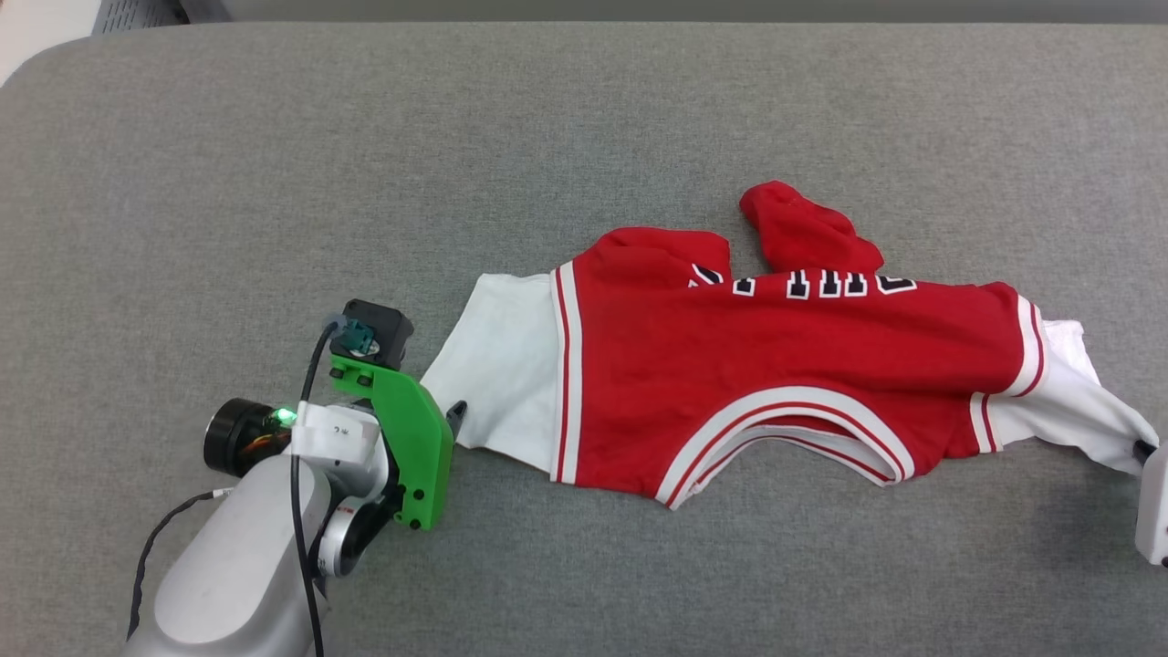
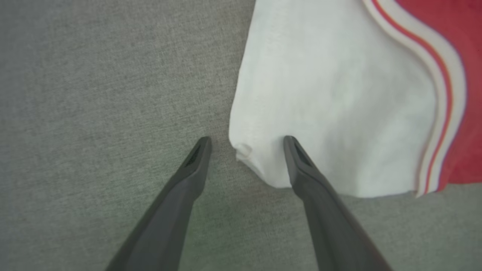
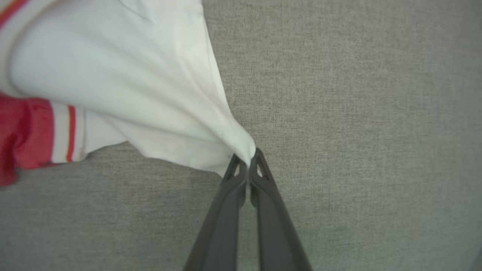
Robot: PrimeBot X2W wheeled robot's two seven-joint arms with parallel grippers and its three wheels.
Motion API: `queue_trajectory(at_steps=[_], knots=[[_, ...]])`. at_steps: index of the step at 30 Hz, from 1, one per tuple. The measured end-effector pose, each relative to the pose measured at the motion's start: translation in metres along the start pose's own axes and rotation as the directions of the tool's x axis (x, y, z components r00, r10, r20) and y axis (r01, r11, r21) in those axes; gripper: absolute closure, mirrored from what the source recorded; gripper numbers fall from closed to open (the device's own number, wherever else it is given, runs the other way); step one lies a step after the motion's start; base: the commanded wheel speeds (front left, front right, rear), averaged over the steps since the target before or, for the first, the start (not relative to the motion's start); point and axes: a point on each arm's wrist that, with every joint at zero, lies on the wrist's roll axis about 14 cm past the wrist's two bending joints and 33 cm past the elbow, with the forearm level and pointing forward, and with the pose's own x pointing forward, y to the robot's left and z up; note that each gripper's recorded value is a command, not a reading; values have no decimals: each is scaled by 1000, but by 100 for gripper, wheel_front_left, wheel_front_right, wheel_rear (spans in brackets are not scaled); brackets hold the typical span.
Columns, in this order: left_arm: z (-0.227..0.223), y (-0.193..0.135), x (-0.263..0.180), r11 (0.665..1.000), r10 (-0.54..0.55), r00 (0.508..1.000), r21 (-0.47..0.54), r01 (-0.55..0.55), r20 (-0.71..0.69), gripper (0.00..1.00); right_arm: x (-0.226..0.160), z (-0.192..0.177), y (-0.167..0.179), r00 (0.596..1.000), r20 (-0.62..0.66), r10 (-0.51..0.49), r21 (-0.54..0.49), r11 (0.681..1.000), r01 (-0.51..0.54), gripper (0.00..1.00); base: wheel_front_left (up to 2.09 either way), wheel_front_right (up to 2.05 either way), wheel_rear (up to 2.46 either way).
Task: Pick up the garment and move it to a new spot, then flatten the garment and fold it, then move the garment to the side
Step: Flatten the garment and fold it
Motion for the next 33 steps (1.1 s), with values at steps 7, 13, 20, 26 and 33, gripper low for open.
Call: queue_trajectory(at_steps=[7,13,20,26,33], knots=[[-16,1,19,1000,-27,994,-11,25,-110,50,6,-6,1,1000,-24,3,-9,1000,-3,100,0,0,0],[-16,0,17,998,-55,990,-40,50,-130,100,4,-3,2,1000,-15,10,-17,1000,-10,100,0,0,0],[-13,-4,-1,998,-61,996,-33,59,-63,100,-9,16,1,998,67,14,-27,1000,-13,100,0,0,0],[9,9,-37,999,-16,997,-30,18,77,100,-34,42,-2,984,174,26,-27,999,-22,100,0,0,0],[59,20,-101,999,31,955,-47,-18,296,100,-79,79,-4,945,320,69,-12,998,-69,100,0,0,0]])
